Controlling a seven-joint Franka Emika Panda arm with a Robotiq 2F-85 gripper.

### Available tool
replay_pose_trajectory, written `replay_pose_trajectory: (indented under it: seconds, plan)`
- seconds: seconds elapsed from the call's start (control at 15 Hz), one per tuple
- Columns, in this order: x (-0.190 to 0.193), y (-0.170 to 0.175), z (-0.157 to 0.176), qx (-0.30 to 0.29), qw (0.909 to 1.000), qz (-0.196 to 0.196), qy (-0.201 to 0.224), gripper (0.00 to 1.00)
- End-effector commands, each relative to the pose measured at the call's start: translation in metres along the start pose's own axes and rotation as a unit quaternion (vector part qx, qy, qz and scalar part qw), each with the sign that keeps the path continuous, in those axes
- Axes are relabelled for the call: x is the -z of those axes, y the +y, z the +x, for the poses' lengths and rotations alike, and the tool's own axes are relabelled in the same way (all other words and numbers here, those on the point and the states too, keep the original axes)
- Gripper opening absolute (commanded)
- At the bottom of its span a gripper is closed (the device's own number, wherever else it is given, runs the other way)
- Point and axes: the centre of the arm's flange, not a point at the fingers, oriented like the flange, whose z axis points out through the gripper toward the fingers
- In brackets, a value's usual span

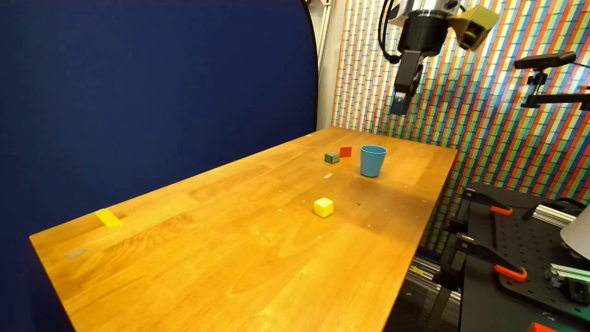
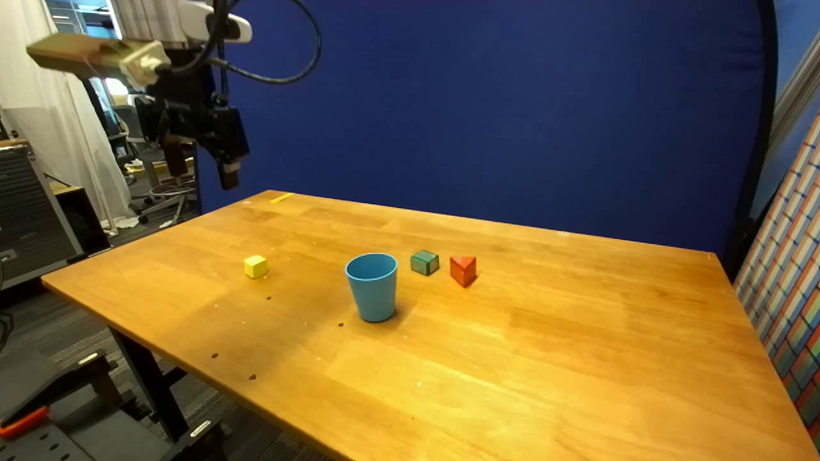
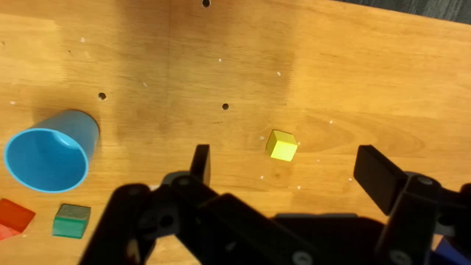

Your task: Put the yellow block in the blue cup

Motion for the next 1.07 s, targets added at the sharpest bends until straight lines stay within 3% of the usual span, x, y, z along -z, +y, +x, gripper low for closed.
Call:
replay_pose_trajectory:
  seconds: [0.0, 0.47, 1.0]
  plan:
    - [-0.062, -0.022, 0.065, 0.016, 0.9994, -0.019, -0.025, 1.0]
    - [-0.155, -0.041, 0.128, 0.039, 0.996, -0.019, -0.078, 1.0]
    - [-0.228, -0.031, 0.152, 0.024, 0.9931, -0.01, -0.114, 1.0]
